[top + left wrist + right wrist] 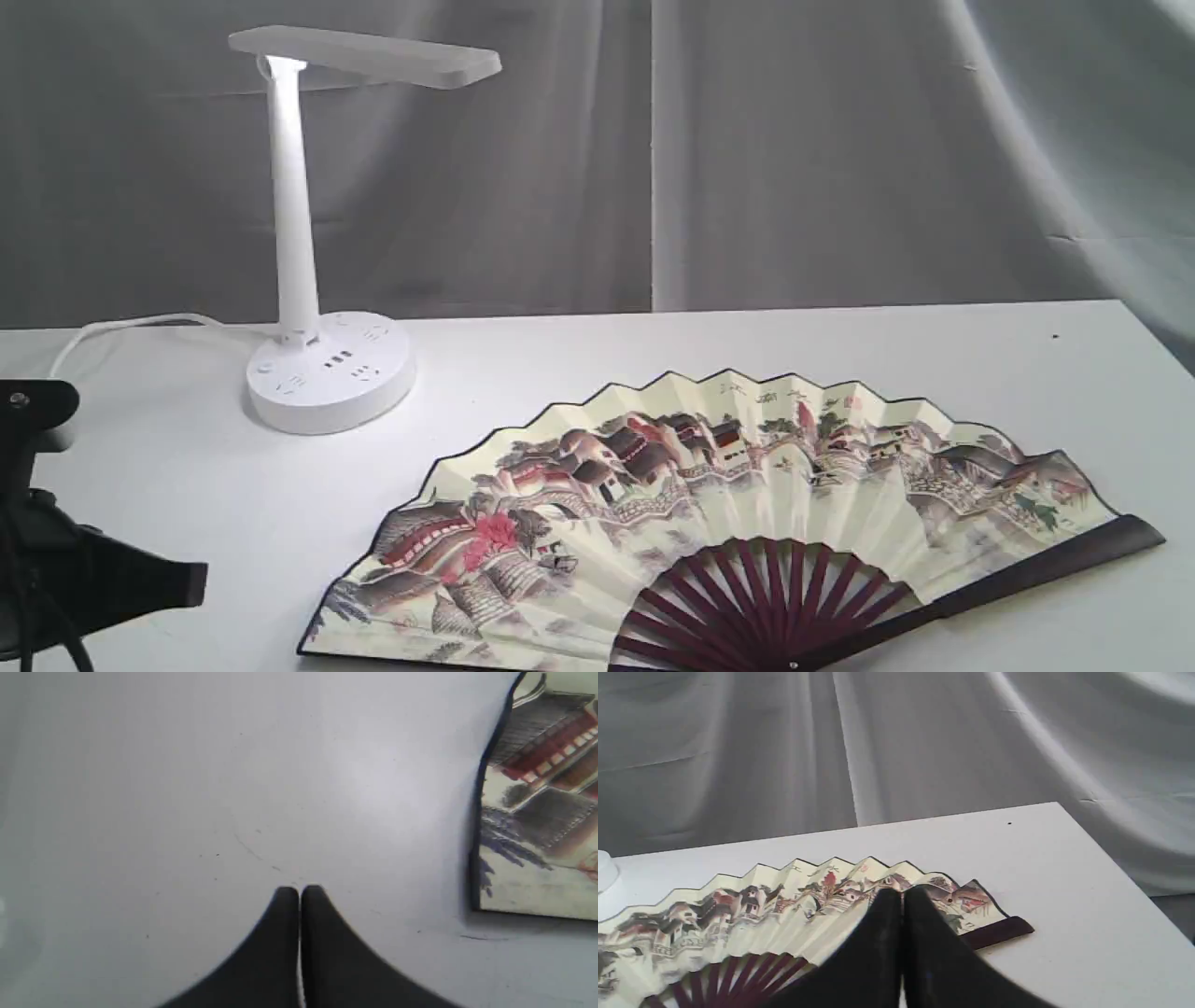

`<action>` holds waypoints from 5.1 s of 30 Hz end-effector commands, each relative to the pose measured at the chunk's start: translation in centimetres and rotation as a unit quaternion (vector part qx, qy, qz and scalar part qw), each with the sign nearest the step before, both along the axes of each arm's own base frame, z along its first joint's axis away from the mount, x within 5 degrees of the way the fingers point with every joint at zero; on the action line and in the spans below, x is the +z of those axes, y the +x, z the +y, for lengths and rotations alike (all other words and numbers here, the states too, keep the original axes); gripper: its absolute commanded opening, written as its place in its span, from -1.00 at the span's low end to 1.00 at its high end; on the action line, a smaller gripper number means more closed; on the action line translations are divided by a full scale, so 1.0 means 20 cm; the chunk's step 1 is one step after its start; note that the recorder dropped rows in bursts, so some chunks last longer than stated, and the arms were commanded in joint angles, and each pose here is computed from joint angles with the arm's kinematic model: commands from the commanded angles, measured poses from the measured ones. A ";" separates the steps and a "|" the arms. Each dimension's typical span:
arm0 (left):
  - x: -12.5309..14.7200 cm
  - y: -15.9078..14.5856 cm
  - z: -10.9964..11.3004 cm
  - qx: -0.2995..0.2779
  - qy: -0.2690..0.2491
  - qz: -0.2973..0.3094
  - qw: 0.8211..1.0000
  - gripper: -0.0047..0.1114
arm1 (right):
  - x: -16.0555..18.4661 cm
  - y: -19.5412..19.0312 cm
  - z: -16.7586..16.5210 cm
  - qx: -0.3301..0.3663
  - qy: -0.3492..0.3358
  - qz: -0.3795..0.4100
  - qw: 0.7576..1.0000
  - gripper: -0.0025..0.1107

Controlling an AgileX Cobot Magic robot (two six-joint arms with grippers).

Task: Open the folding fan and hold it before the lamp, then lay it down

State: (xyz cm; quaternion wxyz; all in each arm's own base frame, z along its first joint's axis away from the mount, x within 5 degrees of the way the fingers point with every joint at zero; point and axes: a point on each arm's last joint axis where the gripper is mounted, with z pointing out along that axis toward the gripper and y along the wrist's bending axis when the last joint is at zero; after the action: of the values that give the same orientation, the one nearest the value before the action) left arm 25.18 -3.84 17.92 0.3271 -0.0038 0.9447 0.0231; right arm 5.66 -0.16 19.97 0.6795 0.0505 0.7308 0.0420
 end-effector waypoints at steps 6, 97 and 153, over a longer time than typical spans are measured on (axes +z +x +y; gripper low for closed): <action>-0.03 -0.08 0.05 0.048 0.059 0.065 0.995 -0.92 | 0.00 0.00 0.00 0.000 0.044 -0.007 0.999 -0.96; 0.10 -0.93 0.19 -0.004 -0.050 -0.384 0.922 -0.92 | 0.00 0.00 0.00 -0.001 0.050 -0.008 0.999 -0.96; 0.10 -0.98 0.19 -0.017 -0.019 -0.406 0.913 -0.92 | 0.00 0.00 0.00 0.000 0.056 -0.008 0.998 -0.96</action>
State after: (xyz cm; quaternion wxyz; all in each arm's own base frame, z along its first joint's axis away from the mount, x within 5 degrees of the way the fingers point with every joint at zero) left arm 5.68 0.06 19.54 0.6613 -0.0057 0.7501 -0.0017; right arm 5.65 -0.03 20.02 0.6777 0.0866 0.7251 0.0863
